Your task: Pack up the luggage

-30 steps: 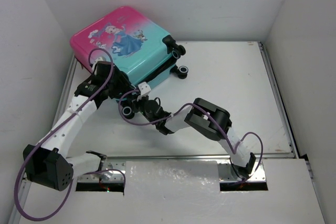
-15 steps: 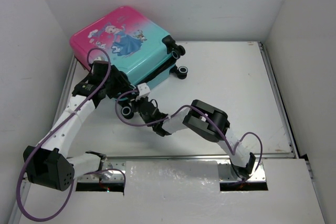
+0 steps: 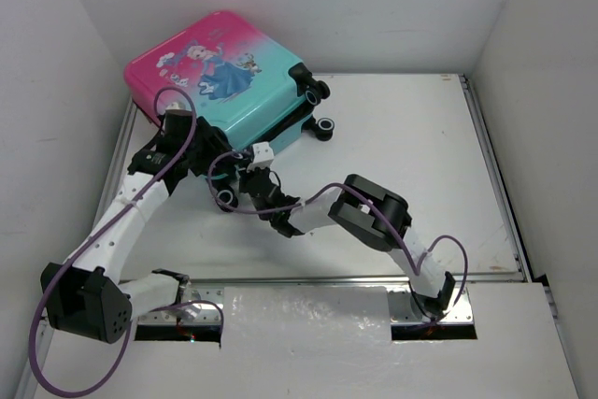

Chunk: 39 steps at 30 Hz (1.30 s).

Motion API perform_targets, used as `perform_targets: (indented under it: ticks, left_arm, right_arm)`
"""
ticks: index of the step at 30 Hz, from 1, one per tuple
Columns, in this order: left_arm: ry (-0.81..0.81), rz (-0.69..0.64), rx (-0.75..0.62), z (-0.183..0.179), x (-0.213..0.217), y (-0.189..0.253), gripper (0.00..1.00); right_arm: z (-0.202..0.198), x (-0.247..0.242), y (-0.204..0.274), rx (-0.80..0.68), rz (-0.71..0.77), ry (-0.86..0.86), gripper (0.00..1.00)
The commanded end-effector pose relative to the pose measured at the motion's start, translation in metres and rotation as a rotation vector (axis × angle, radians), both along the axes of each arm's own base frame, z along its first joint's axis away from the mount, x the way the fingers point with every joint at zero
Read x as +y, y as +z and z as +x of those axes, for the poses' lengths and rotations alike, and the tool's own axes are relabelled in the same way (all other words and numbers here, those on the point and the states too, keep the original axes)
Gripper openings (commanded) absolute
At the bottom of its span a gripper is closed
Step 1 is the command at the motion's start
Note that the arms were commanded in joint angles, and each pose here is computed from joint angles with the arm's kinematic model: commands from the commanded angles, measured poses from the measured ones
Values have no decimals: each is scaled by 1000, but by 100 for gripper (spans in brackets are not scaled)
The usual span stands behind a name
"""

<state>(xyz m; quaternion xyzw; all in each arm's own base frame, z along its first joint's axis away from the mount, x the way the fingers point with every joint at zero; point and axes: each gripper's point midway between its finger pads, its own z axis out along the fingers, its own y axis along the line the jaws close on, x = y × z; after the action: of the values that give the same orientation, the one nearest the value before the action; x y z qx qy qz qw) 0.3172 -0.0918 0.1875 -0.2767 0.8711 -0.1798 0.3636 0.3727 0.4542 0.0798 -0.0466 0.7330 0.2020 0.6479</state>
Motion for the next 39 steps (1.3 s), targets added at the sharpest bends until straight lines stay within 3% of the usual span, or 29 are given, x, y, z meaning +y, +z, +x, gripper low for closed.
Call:
perform_targets:
  ticks: [1, 8, 14, 19, 21, 24, 28, 32, 33, 35, 36, 39]
  left_arm:
    - [-149, -12, -115, 11, -21, 16, 0]
    - [-116, 3, -130, 12, -14, 15, 0]
    - [-97, -3, -128, 13, -13, 11, 0]
    - [-75, 20, -120, 10, -6, 5, 0]
    - [-72, 32, -109, 8, -4, 0, 0]
    - [-62, 45, -106, 8, -1, -1, 0]
    - [-56, 75, -98, 5, 4, -4, 0]
    - [-84, 138, -122, 4, 11, 10, 0]
    - [-90, 150, -136, 1, 12, 19, 15]
    - [-112, 198, -187, -2, 18, 49, 43]
    - [-86, 227, -204, -3, 25, 60, 63]
    - [-92, 266, -275, -10, 32, 101, 81]
  right_arm:
    - [66, -71, 26, 13, 49, -220, 0]
    - [97, -168, 28, 31, -45, -307, 0]
    - [161, -233, 20, 91, -191, -314, 0]
    - [203, -302, 8, 142, -188, -390, 0]
    - [220, -309, -6, 157, -174, -349, 0]
    - [239, -275, 0, 114, -95, -103, 0]
    - [256, -260, 0, 70, -51, 18, 0]
    - [252, -228, 13, 51, 23, 229, 0]
    - [235, -231, 13, 67, 51, 248, 13]
    - [219, -256, 39, 1, 152, 193, 24]
    - [193, -276, 48, -10, 180, 140, 36]
    - [151, -291, 51, 42, 136, 116, 46]
